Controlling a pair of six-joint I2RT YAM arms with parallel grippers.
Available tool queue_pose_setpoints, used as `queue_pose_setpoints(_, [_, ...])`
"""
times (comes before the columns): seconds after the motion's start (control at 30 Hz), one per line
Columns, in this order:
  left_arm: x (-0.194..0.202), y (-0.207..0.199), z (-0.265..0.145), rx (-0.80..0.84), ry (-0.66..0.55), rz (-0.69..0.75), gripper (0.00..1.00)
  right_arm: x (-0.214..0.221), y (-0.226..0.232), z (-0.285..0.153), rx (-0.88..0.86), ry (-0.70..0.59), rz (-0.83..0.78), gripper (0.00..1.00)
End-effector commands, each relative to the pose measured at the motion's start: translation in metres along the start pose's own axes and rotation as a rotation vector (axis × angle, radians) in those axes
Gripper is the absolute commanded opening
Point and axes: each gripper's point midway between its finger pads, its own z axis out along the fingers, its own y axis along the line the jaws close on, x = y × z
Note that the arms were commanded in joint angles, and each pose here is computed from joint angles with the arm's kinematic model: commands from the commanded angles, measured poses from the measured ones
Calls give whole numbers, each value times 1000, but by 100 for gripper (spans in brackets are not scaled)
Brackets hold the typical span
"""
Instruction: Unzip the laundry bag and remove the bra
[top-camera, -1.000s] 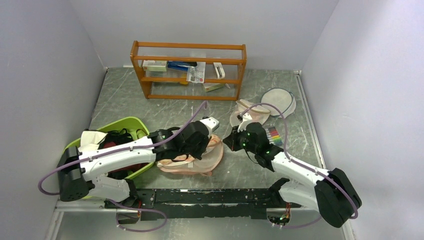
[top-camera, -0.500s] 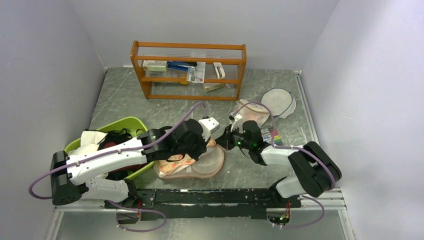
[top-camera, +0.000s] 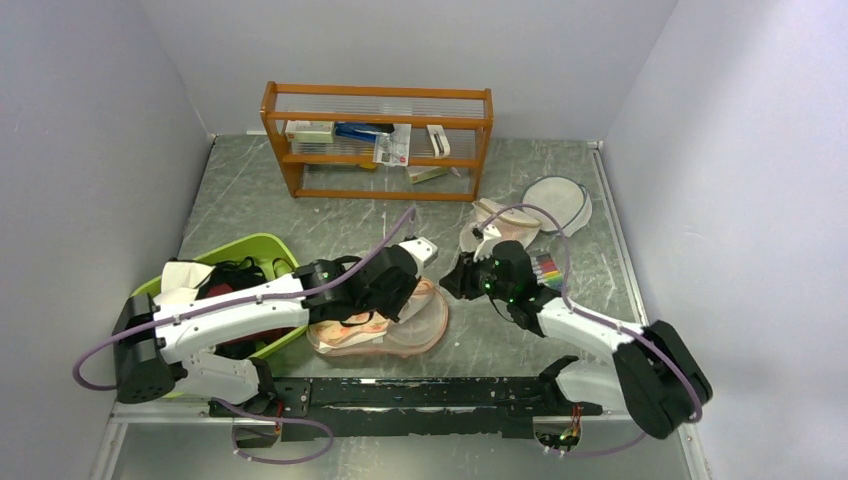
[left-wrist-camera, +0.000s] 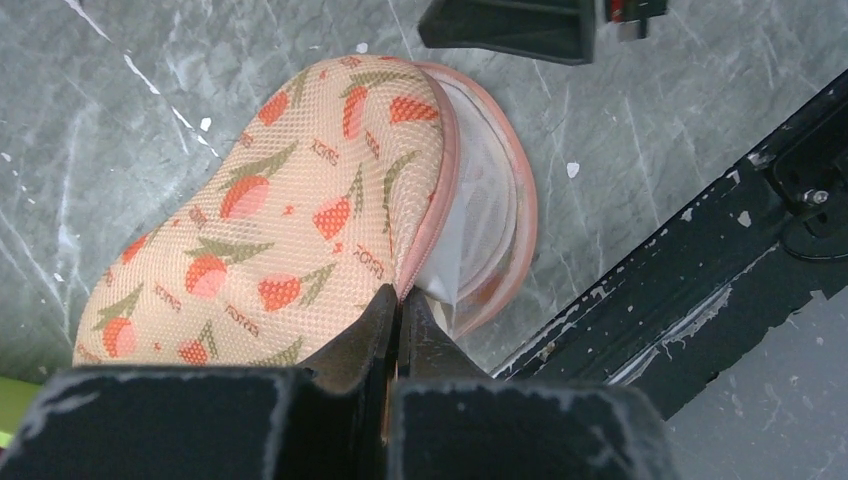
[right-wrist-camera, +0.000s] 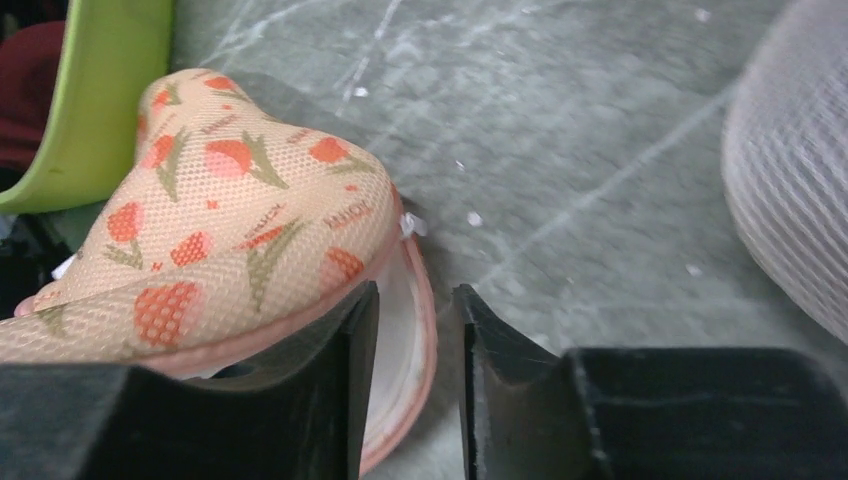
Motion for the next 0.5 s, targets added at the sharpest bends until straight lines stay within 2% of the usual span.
queue_pose_setpoints(0.0, [7, -11, 15, 32, 30, 5, 7, 29, -31, -30, 236, 129, 125, 38])
queue_pose_setpoints(0.07, [9, -18, 20, 60, 42, 16, 8, 33, -29, -40, 250, 135, 162, 43])
queue_pose_setpoints(0.13, [12, -24, 25, 91, 53, 23, 14, 39, -23, -46, 227, 137, 193, 46])
queue_pose_setpoints(0.3, [24, -30, 28, 129, 79, 11, 50, 44, -19, -57, 216, 125, 222, 49])
queue_pose_setpoints(0.4, [30, -27, 22, 133, 82, 0, 61, 39, -14, -60, 199, 121, 213, 50])
queue_pose_setpoints(0.47, [35, -22, 17, 119, 88, -9, 63, 33, -8, -60, 175, 125, 204, 53])
